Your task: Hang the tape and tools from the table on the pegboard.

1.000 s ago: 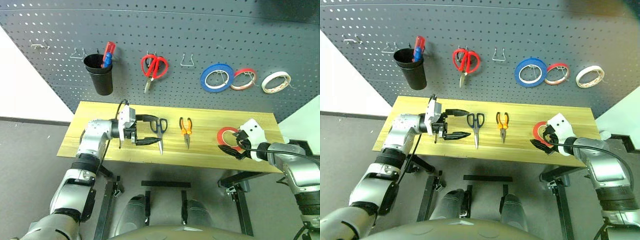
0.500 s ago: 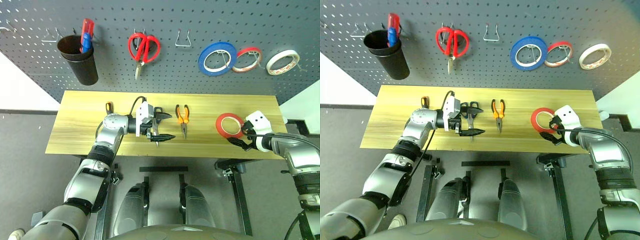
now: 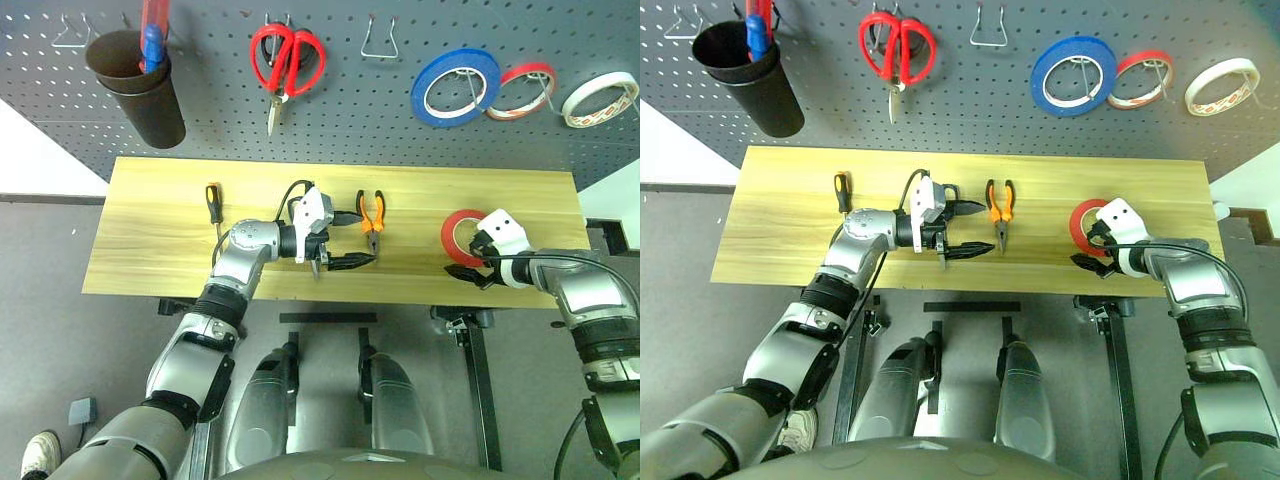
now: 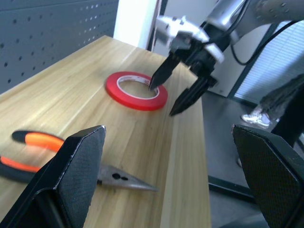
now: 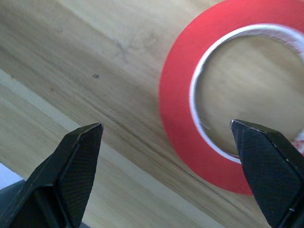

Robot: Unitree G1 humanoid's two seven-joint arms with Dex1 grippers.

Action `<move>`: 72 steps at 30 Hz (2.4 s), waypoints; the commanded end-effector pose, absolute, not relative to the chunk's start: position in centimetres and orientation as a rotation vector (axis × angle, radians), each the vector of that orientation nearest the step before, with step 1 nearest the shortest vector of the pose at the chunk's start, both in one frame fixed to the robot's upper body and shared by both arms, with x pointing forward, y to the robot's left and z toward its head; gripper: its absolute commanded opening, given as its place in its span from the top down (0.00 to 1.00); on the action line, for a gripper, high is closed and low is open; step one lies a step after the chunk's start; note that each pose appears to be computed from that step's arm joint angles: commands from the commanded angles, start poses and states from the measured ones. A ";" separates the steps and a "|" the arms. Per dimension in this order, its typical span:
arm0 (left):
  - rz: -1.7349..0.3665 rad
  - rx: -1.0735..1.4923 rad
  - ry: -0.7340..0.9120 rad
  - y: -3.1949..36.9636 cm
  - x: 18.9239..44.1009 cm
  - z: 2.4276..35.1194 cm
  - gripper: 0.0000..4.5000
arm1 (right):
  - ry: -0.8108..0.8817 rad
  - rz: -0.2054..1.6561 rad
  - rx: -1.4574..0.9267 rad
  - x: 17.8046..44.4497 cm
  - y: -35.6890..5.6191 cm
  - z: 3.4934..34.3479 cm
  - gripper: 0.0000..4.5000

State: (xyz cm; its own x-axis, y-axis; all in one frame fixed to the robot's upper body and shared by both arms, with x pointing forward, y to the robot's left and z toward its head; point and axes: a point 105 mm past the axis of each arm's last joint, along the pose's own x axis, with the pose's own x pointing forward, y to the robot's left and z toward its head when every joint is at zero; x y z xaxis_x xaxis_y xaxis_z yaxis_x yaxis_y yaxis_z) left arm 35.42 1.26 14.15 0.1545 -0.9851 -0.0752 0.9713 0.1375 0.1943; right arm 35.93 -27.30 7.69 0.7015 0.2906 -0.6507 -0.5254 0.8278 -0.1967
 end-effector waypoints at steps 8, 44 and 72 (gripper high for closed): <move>-1.399 0.266 -0.067 2.4 34.7 14.7 0.00 | 0.749 0.506 -0.460 36.0 -27.4 6.1 0.34; -1.512 0.143 -0.449 4.0 35.2 21.6 0.00 | 0.012 0.361 -0.572 27.5 -24.2 25.8 0.85; -1.487 0.051 -0.494 4.5 35.5 24.7 0.00 | 0.054 0.355 -0.526 40.0 -25.9 22.2 0.85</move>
State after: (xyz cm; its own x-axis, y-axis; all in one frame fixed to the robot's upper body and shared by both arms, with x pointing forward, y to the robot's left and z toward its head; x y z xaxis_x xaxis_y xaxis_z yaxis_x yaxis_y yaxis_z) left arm 35.73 4.27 23.65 0.0100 -0.9643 0.2646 0.9507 0.0912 0.2964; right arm 39.64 -25.86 20.74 0.9295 0.3172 -0.1882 -0.3687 0.8138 -0.4493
